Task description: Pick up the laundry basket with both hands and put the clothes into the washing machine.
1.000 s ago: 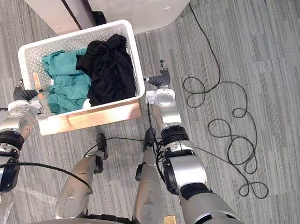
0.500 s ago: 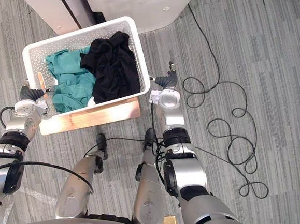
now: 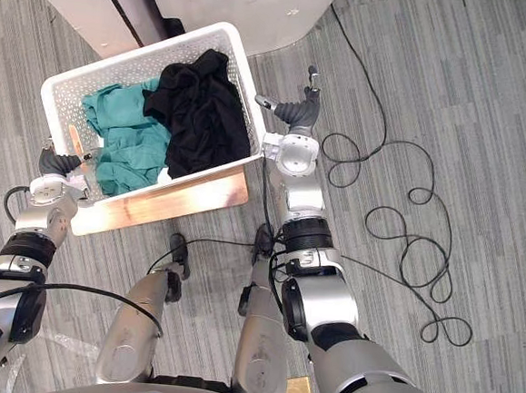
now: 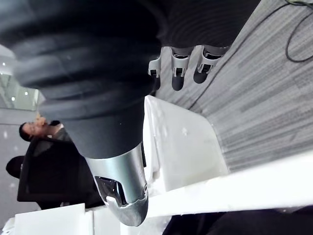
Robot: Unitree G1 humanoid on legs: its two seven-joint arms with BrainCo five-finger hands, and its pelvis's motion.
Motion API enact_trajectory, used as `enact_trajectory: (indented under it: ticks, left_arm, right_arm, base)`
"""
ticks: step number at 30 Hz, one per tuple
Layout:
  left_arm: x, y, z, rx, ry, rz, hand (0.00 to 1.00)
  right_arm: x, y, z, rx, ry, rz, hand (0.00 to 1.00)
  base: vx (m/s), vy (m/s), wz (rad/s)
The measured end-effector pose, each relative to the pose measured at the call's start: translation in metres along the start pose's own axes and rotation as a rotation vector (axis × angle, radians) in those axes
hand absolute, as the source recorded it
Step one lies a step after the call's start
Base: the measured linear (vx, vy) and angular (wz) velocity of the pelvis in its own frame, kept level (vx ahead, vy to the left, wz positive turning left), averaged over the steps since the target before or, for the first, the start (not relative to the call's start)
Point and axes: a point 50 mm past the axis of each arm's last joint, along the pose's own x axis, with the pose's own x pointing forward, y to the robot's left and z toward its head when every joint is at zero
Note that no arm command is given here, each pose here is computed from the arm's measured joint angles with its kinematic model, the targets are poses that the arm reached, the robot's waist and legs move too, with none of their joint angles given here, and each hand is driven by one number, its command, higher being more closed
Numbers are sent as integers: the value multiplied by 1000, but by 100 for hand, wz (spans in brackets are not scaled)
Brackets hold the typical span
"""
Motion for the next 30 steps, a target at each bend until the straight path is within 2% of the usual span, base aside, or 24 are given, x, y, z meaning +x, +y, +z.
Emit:
enact_trajectory:
  ticks: [13, 17, 30]
  left_arm:
    - [-3, -8, 6, -10, -36, -23, 0]
    - [-3, -10, 8, -12, -45, -29, 0]
    - [-4, -22, 28, -18, -138, -71, 0]
  right_arm:
    - [-5, 14, 2, -34, -21, 55, 0]
    - [-5, 21, -12, -103, 25, 86, 0]
    - [7, 14, -5, -237, -12, 95, 0]
  base:
    - [-5, -30, 5]
    - [1, -44, 1]
    - [-9, -46, 6]
